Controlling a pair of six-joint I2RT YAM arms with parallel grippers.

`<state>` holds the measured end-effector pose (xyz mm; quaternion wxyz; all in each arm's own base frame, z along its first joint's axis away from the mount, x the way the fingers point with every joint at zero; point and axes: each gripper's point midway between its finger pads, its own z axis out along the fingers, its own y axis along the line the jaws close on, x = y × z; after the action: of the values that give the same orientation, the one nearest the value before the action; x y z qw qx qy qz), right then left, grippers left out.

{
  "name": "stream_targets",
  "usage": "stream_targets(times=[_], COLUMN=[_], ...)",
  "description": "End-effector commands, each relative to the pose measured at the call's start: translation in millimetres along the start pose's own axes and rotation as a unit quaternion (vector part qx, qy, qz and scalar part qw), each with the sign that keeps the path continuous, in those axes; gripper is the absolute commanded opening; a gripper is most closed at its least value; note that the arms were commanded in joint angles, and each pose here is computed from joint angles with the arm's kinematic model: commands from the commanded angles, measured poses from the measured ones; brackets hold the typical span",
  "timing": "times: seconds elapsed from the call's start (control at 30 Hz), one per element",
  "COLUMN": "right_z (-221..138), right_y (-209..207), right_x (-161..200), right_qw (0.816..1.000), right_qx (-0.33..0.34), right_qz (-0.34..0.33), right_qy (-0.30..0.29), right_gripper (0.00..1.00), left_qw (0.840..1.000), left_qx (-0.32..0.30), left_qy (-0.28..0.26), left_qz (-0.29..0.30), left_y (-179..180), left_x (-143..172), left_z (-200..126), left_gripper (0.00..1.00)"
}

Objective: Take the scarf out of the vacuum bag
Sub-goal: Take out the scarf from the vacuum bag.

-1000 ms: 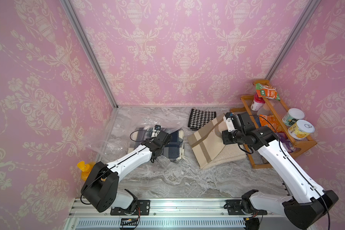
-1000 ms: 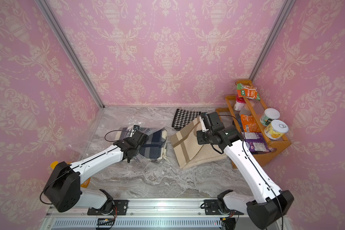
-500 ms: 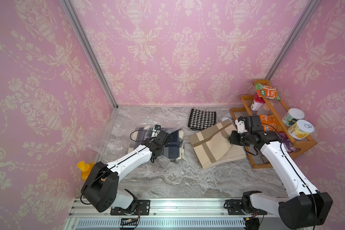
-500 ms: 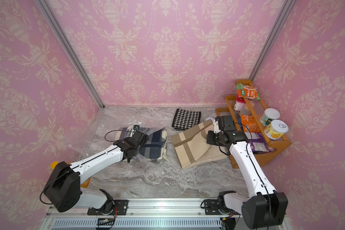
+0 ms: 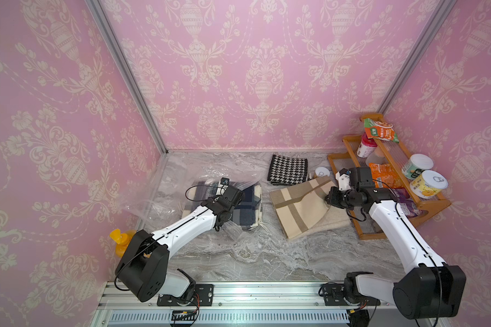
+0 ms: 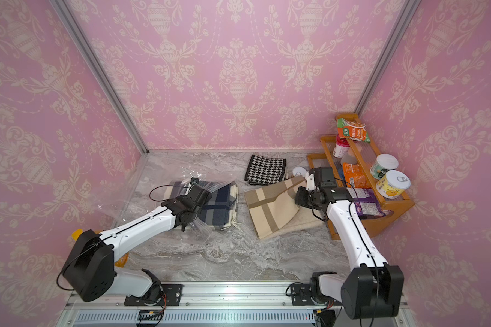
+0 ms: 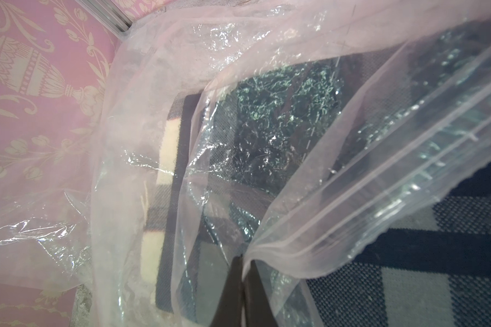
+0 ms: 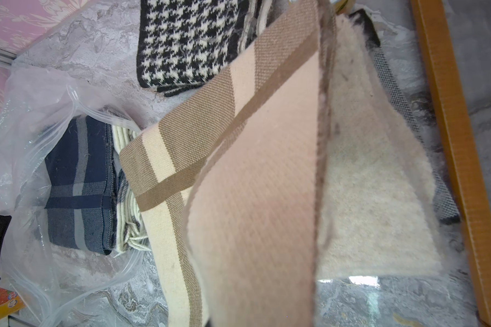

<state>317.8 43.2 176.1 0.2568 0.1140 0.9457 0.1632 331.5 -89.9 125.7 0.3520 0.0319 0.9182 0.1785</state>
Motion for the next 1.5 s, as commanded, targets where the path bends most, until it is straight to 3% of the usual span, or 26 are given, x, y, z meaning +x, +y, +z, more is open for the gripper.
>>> stream_targets(times=[0.0,0.63,0.9,0.97,1.3,1.47], right_z=[6.9,24.4,24.0,21.4,13.9,9.6], right_y=[-1.0,-58.6,-68.5,-70.4,-72.7,-75.0], right_x=[-7.4,13.7,15.9,14.9,12.6,11.6], right_qw=[1.0,0.994,0.99,0.99,0.988,0.987], right_qx=[-0.008,0.105,0.131,0.138,0.149,0.157], right_qz=[0.01,0.025,0.03,0.029,0.027,0.028], right_qy=[-0.009,0.033,0.033,0.029,0.017,0.007], right_gripper=[0.07,0.19,0.32,0.4,0.63,0.88], left_qw=[1.0,0.999,0.999,0.999,0.999,0.999], left_qx=[0.019,0.043,0.045,0.046,0.047,0.048], left_qy=[-0.009,0.0,0.002,0.003,0.003,0.004], left_qz=[-0.002,0.01,0.012,0.012,0.012,0.012], left_y=[-4.3,-16.2,-17.1,-18.2,-19.1,-20.0], left_x=[-9.7,-9.6,-8.2,-7.9,-8.6,-7.8], left_z=[-2.5,-0.5,-0.4,0.3,-0.1,-0.1], left_gripper=[0.0,0.0,0.0,0.0,0.0,0.0])
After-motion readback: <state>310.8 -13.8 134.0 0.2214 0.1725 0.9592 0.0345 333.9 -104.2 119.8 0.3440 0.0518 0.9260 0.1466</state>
